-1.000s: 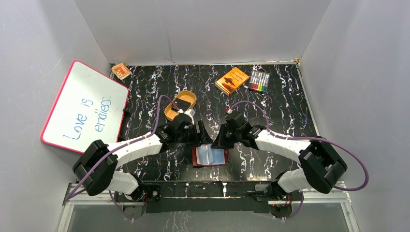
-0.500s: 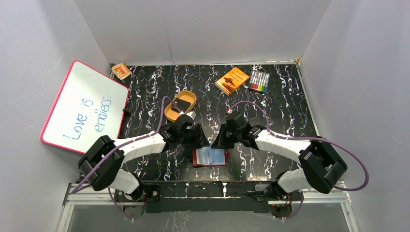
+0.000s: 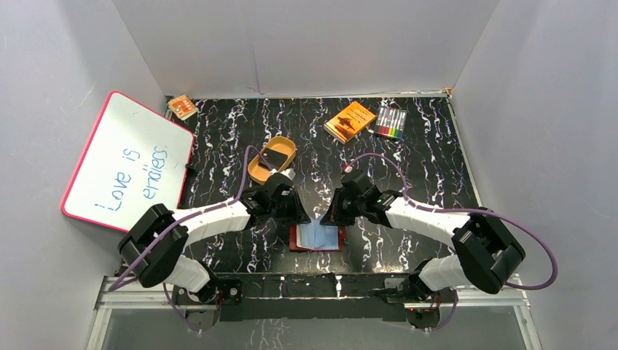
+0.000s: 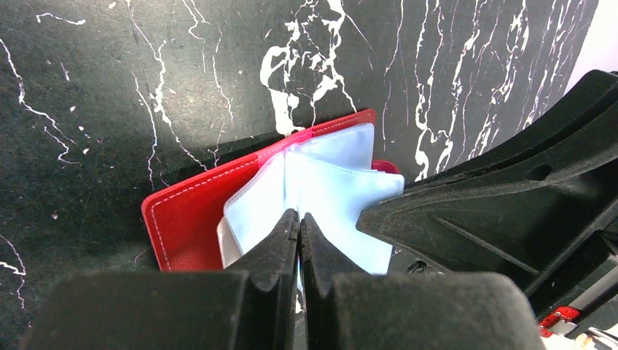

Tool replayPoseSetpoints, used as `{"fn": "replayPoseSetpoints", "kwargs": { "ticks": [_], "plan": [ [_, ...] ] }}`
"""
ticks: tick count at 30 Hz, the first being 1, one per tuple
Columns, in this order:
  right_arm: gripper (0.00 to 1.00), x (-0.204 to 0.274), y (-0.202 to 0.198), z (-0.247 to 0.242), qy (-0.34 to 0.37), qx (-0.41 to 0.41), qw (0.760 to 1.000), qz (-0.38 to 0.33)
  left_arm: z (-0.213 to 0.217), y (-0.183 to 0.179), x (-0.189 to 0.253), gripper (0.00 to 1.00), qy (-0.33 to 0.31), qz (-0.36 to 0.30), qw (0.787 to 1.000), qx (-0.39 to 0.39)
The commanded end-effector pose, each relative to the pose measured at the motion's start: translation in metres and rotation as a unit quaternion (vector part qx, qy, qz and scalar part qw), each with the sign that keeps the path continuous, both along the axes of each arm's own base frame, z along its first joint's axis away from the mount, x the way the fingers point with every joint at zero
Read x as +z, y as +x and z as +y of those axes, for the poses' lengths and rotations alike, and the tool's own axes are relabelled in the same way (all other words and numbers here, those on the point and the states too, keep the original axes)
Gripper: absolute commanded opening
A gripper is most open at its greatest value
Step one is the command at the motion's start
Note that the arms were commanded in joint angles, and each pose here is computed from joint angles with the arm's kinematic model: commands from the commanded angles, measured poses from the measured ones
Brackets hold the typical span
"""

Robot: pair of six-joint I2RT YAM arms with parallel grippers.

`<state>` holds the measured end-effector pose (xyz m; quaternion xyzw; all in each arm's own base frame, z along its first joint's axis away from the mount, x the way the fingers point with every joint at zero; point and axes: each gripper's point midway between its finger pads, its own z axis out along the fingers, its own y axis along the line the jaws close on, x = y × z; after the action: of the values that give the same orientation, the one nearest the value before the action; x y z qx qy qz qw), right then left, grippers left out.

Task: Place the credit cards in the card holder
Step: Open the card holder at the center of the board.

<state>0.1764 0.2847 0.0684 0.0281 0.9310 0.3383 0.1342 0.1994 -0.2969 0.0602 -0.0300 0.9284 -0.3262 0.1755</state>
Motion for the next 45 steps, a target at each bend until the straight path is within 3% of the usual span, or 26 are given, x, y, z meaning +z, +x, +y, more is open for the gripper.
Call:
{"fn": "replayPoseSetpoints", "kwargs": {
  "ticks": [1,17,23,28,35,40,45],
  "plan": [
    [0.0,0.004,0.004,-0.004,-0.008,-0.002,1.0,-0.022,0.008,0.0,-0.008,0.0,0.019,0.005,1.0,0.005],
    [0.02,-0.02,-0.001,-0.042,-0.103,0.003,0.994,-0.044,0.039,-0.001,-0.042,0.01,0.109,0.012,0.993,0.031],
    [0.12,-0.022,0.004,-0.044,-0.125,0.015,0.991,-0.048,0.048,0.005,-0.041,0.14,0.131,-0.001,0.99,0.046],
    [0.31,-0.02,0.01,-0.045,-0.138,0.016,0.989,-0.058,0.054,0.008,-0.032,0.36,0.143,-0.016,0.988,0.051],
    [0.56,-0.002,0.014,-0.046,-0.143,0.019,0.987,-0.071,0.053,0.015,0.005,0.48,0.113,-0.054,0.99,0.06],
    [0.6,0.024,0.021,-0.049,-0.148,0.021,0.984,-0.101,0.059,0.018,0.027,0.51,0.104,-0.079,0.989,0.076],
    [0.58,0.051,0.022,-0.025,-0.072,0.058,0.985,-0.147,0.081,0.036,0.055,0.57,0.112,-0.126,0.977,0.132]
  ]
}}
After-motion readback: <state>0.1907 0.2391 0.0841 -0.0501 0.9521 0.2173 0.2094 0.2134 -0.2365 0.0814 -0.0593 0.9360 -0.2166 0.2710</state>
